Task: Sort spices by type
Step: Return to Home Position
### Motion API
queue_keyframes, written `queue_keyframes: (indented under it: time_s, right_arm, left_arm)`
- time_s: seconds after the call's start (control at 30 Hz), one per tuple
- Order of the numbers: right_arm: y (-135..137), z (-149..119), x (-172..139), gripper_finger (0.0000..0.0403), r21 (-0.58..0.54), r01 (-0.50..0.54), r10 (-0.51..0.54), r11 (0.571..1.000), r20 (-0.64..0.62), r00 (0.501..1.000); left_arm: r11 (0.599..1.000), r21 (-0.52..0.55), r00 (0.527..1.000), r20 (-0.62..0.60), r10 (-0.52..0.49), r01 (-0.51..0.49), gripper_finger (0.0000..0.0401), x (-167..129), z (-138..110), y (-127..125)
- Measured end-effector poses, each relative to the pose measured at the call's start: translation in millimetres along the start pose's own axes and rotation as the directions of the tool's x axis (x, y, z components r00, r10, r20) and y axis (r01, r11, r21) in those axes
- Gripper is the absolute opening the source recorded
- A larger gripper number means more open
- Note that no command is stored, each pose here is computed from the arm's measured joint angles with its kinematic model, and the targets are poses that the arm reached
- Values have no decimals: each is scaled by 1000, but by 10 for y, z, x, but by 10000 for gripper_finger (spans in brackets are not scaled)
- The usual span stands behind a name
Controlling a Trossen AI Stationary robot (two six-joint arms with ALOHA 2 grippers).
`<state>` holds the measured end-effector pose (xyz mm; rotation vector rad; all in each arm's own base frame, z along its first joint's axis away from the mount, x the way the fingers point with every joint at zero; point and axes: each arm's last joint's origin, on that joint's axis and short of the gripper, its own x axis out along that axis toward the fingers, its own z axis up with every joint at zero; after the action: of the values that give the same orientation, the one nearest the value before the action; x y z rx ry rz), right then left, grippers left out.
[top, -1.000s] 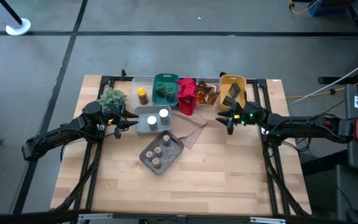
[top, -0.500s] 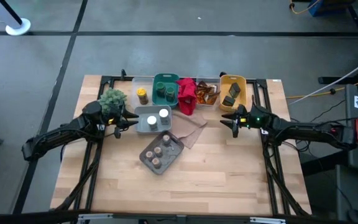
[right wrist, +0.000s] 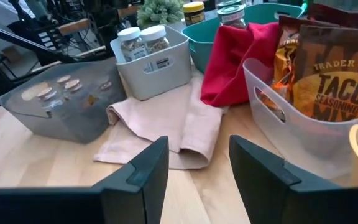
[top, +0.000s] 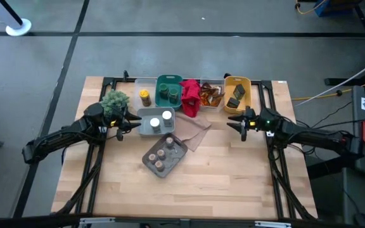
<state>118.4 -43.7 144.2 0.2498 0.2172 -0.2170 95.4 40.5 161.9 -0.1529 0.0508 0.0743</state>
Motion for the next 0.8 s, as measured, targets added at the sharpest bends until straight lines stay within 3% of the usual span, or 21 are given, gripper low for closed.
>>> queue_keyframes:
  time_s: [0.37, 0.8]
  right_arm:
    - [10, -39, -112, 170, 0, 24, -24, 1000, -15, 1000]
    - [-35, -23, -150, 170, -81, 206, -204, 975, 37, 978]
  left_arm:
    - [1000, 0, 1000, 0, 0, 0, 127, 0, 0, 0]
    - [997, 81, 1000, 0, 0, 0, 127, 0, 0, 0]
